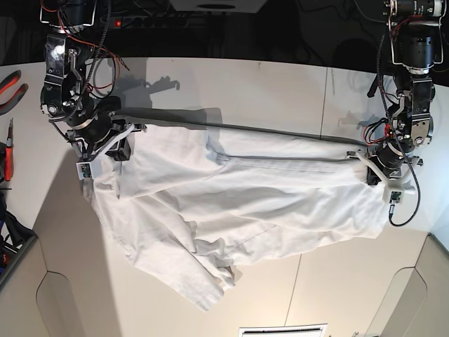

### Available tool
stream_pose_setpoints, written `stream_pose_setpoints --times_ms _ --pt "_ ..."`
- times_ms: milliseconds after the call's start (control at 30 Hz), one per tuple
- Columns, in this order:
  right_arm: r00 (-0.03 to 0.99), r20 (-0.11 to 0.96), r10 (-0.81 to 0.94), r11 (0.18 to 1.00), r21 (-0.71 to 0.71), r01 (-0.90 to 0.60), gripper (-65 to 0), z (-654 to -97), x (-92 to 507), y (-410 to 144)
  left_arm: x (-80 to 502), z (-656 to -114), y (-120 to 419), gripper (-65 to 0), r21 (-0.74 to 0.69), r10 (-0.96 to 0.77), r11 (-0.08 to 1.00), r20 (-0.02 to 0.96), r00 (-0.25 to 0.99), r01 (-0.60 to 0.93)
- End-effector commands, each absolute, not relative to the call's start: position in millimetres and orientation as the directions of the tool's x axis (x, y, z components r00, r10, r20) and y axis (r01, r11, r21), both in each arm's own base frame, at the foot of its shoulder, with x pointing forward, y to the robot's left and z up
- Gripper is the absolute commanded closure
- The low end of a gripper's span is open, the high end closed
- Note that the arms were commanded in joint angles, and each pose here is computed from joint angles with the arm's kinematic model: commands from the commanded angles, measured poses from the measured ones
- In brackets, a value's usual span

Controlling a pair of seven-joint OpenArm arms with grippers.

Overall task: Layout the t-shirt on the table in an organized manner, then fold the t-shirt properly
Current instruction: 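Lay the stretched shirt edge down on the table with both grippers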

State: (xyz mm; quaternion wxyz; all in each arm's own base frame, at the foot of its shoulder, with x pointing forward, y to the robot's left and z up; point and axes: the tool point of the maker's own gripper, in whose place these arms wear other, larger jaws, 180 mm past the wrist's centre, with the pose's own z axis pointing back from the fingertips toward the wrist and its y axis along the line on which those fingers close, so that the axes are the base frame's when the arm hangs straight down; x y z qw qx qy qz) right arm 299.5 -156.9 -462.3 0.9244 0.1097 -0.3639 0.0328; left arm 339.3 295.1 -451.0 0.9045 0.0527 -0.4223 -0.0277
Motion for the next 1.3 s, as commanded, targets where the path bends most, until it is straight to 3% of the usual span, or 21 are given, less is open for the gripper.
stream_pose_setpoints --times_ms 0,533,1267 --pt "0.716 0.698 0.001 0.980 0.142 -0.140 0.0 -455 308 -168 336 -453 307 0.0 0.151 -0.110 0.989 0.735 0.669 -0.003" --pt "0.748 0.664 -0.007 0.954 0.228 -0.194 0.0 -455 283 -165 308 -464 319 0.0 0.147 -0.083 0.989 0.664 0.743 -0.021" --pt "0.761 0.643 0.091 0.953 0.165 -0.254 0.0 -431 212 -160 238 -455 289 0.0 0.186 -0.206 0.976 0.606 0.769 0.115"
